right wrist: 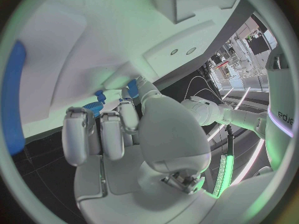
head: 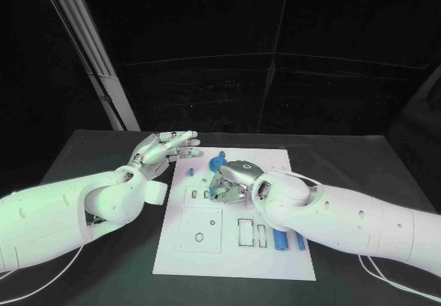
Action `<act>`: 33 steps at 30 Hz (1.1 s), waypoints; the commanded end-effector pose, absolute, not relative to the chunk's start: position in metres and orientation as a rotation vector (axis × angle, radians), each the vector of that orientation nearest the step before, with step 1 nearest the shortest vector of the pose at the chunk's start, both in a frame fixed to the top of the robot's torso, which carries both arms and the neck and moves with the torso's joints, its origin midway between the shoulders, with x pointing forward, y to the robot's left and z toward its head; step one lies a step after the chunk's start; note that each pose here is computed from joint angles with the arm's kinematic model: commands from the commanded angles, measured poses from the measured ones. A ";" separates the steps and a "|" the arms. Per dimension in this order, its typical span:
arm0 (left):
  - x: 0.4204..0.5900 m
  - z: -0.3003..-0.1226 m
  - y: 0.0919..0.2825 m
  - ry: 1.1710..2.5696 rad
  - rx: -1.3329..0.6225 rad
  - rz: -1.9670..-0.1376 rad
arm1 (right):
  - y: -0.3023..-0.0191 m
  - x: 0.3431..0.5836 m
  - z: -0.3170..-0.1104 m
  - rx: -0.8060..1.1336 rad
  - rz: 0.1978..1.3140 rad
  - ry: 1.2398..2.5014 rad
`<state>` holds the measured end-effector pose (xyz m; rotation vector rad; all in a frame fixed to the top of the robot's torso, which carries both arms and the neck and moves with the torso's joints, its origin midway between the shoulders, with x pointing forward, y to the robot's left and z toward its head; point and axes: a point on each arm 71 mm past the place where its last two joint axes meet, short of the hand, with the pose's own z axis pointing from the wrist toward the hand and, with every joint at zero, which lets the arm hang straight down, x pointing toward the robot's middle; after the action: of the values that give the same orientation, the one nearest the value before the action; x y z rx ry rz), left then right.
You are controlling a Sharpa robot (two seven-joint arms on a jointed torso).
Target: Assemble the parts on the task board
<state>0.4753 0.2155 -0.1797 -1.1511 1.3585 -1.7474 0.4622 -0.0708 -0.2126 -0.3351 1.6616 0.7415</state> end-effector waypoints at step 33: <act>0.477 -0.186 0.218 1.570 -1.034 -1.680 | -0.106 0.445 -0.191 -0.155 1.078 1.490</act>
<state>0.4788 0.2226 -0.1832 -1.1292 1.4173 -1.7044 0.4491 -0.1073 -0.2007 -0.2268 1.5429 0.8760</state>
